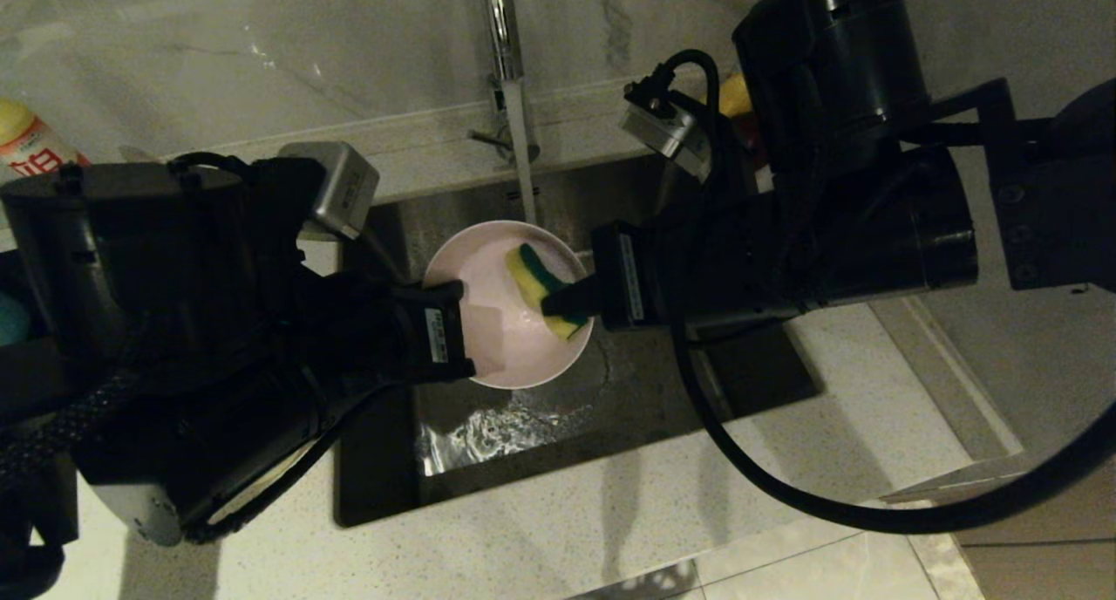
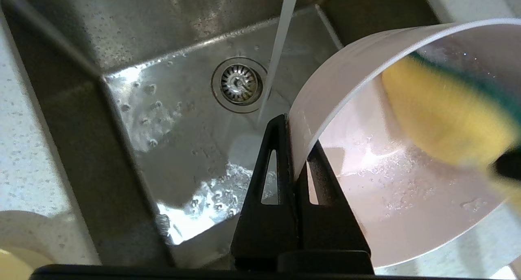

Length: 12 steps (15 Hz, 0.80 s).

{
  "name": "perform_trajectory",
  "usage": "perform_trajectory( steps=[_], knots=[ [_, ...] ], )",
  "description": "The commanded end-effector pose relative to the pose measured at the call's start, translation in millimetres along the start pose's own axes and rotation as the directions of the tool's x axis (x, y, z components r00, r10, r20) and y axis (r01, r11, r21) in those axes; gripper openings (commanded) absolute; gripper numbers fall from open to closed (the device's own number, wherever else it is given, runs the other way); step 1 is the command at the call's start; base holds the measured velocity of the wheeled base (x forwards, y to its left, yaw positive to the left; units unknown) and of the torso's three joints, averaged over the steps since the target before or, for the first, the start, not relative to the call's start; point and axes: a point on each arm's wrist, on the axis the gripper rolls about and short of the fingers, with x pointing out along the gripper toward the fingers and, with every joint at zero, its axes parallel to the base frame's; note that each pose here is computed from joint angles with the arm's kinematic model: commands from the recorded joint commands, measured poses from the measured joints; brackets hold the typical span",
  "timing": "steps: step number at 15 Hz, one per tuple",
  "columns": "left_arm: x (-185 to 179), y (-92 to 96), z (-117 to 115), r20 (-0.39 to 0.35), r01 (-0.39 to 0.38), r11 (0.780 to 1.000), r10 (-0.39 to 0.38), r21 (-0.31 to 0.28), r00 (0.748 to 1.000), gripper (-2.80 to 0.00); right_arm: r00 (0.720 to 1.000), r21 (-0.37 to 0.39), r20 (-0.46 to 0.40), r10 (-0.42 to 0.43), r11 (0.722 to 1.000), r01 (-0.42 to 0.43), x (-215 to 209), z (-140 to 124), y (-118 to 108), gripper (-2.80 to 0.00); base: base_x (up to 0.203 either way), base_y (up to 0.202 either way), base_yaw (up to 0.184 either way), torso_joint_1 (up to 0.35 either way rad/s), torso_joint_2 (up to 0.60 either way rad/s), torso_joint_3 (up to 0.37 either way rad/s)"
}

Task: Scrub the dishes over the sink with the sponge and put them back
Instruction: Wipe the bowl

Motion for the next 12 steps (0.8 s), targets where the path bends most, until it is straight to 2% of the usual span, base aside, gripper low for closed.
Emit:
perform_trajectory(
  steps=[1, 4, 7, 12],
  knots=[
    [-2, 0.6, -9, 0.01, 0.001, 1.0, -0.002, 0.026, 1.0, -2.8, 1.0, -0.009, 0.008, 0.023, 1.0, -0.023, -5, 1, 8, -2.8, 0.0, 0.0, 0.0, 0.0, 0.0, 0.0],
    [0, 0.7, -23, 0.055, 0.003, 0.996, -0.008, 0.086, 0.998, -2.8, 0.999, -0.015, 0.015, 0.04, 0.999, -0.04, -7, 2, 15, -2.8, 0.0, 0.0, 0.0, 0.0, 0.0, 0.0],
    [-1, 1.7, -23, 0.069, -0.016, 0.997, 0.011, 0.077, 0.998, -2.8, 0.999, -0.018, 0.01, 0.05, 0.999, -0.049, -14, 0, 19, -2.8, 0.0, 0.0, 0.0, 0.0, 0.0, 0.0],
    [-7, 3.9, -1, 0.14, -0.044, 0.999, 0.039, 0.032, 0.989, -2.8, 0.999, -0.009, -0.041, 0.021, 1.0, -0.021, -18, -14, 13, -2.8, 0.0, 0.0, 0.0, 0.0, 0.0, 0.0]
  ],
)
